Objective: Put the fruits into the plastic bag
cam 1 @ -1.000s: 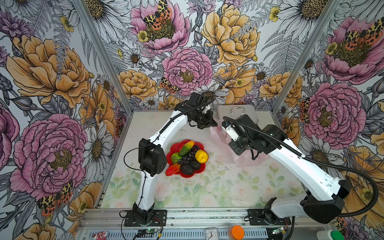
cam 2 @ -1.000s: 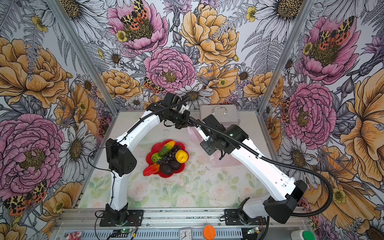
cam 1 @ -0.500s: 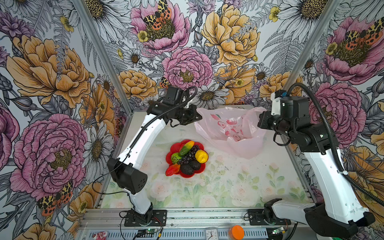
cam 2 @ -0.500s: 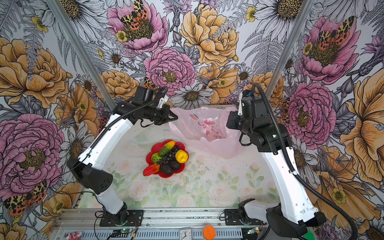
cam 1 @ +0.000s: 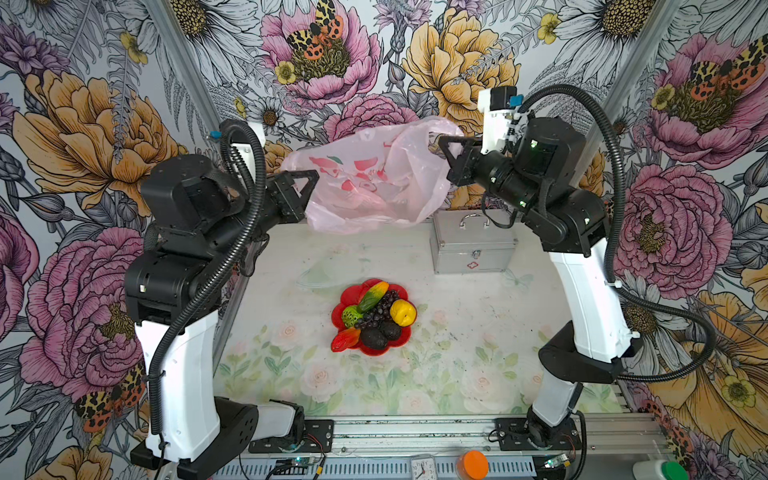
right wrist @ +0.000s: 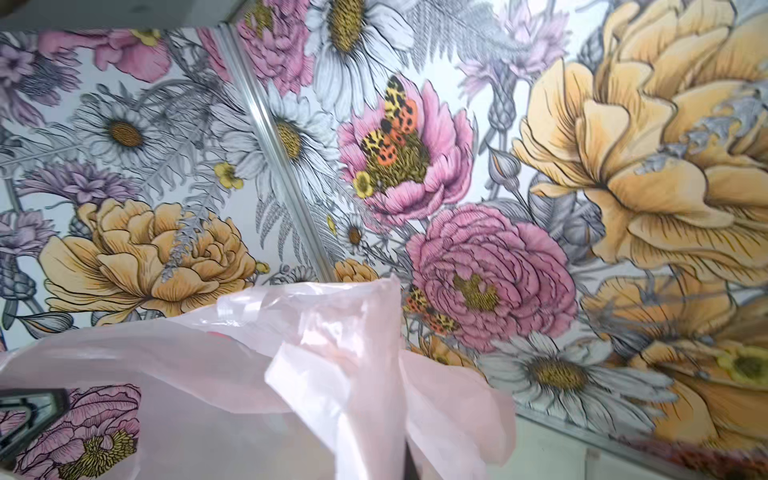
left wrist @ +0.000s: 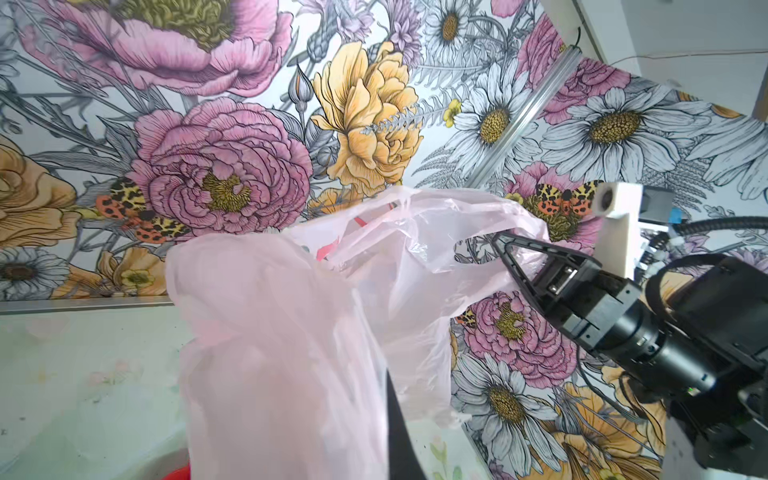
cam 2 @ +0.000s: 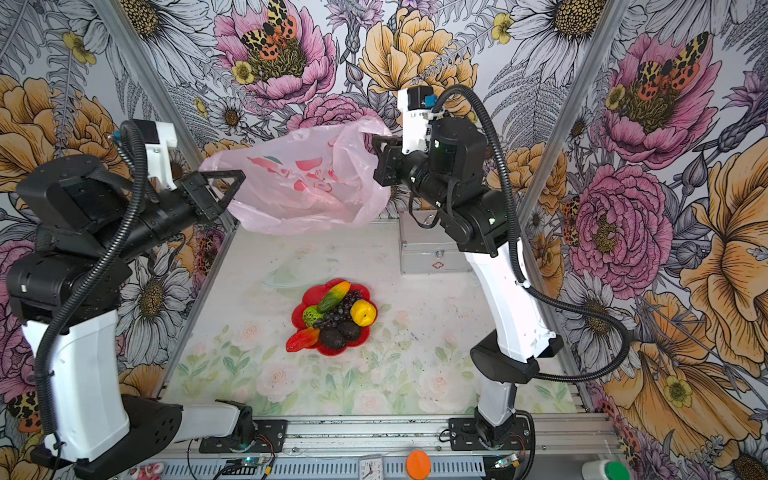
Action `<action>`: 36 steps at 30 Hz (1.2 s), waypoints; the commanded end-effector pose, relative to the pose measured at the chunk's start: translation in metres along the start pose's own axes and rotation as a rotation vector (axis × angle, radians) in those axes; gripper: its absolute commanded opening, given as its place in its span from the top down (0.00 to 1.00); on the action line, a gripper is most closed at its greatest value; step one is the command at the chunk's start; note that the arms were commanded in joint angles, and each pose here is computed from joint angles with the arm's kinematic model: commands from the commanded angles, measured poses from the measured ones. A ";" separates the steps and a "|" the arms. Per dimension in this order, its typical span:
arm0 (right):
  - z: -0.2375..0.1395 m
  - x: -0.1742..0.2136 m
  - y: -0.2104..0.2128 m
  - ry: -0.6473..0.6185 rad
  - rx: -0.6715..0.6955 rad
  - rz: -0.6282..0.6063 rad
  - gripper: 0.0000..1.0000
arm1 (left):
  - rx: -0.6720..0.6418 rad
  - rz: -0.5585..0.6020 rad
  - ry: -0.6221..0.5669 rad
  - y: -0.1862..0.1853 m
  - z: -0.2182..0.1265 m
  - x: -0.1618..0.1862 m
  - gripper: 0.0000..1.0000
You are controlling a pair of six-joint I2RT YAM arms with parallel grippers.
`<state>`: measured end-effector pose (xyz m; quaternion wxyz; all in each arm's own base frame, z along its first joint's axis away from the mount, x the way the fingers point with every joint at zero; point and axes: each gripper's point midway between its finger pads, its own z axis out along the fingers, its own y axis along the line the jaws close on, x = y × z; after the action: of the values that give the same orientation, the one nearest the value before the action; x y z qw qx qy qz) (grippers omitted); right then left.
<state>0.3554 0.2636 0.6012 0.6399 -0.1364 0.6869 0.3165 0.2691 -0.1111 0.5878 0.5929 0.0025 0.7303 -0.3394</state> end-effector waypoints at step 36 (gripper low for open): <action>0.009 -0.002 0.015 -0.178 -0.041 -0.134 1.00 | -0.091 0.408 -0.325 -0.048 0.022 -0.002 1.00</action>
<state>0.3343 0.2839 0.6502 0.7244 -0.1714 0.5720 0.3445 0.2633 -0.2100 0.6068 0.6689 0.1377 0.6673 -0.2971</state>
